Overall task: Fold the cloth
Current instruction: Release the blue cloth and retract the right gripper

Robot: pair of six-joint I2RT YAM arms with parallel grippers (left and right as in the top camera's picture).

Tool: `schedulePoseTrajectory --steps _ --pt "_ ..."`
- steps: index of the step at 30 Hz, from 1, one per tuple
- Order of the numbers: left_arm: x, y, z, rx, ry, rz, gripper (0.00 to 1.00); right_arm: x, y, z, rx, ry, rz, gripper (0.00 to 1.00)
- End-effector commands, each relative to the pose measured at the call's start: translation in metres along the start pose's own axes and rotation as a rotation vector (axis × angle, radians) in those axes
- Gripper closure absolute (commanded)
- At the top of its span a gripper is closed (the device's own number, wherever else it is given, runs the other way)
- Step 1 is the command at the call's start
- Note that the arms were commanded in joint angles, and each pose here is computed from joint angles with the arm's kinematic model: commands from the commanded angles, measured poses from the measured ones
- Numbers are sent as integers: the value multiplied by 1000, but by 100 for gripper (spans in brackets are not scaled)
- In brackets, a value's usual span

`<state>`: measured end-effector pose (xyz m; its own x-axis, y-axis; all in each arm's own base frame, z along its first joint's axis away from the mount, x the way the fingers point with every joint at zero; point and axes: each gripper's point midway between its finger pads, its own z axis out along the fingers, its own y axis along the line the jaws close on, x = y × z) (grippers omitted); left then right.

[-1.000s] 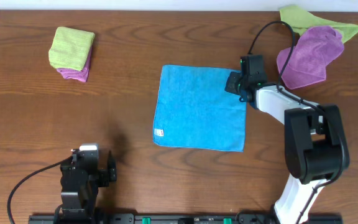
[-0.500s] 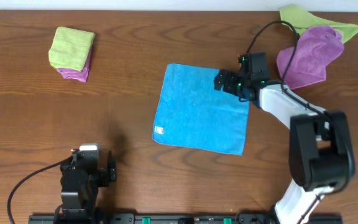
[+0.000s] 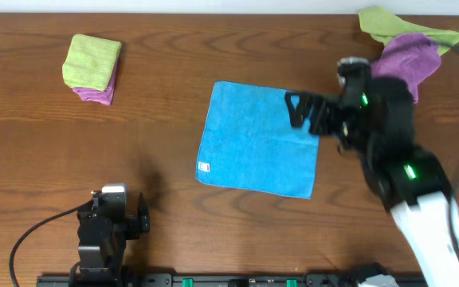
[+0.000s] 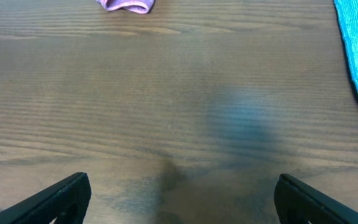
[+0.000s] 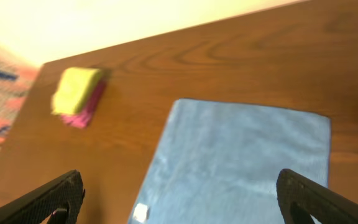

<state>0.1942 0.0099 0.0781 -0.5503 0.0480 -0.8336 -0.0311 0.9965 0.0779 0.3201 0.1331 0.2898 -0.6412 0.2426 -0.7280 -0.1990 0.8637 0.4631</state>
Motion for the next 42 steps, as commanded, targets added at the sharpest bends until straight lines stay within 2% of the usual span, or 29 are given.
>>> schedulePoseTrajectory --steps 1,8,11,17,19,22,24,25,26,27,29,31,42 --pt "3 4 1 -22 5 4 5 15 26 -38 -67 2 -58 2" --pt "2 5 1 -27 4 15 5 77 38 -98 -123 143 -95 4" --pt "2 4 1 -26 5 60 4 98 36 -110 -134 216 -93 5" --pt "-3 3 1 -18 -16 52 4 131 27 -121 -118 357 -82 2" --pt "-8 -17 0 99 -38 -28 5 137 23 -123 -105 383 -84 1" --pt "-23 -64 -13 393 -57 -229 5 140 17 -123 -76 393 -108 2" --pt "-31 -87 -26 556 -38 -363 5 138 11 -122 -46 380 -113 28" --pt "-31 -96 -31 616 -9 -417 5 137 9 -122 -33 375 -115 50" --pt "-30 -104 -37 672 28 -469 5 136 8 -121 -24 369 -117 62" --pt "-29 -107 -39 697 47 -492 5 135 7 -121 -21 366 -118 55" --pt "-29 -108 -40 700 47 -497 5 135 7 -121 -20 362 -119 8" --pt "-32 -108 -40 703 51 -540 5 135 7 -121 -19 362 -119 1" --pt "-44 -108 -43 729 96 -784 5 134 5 -121 -6 360 -128 1"
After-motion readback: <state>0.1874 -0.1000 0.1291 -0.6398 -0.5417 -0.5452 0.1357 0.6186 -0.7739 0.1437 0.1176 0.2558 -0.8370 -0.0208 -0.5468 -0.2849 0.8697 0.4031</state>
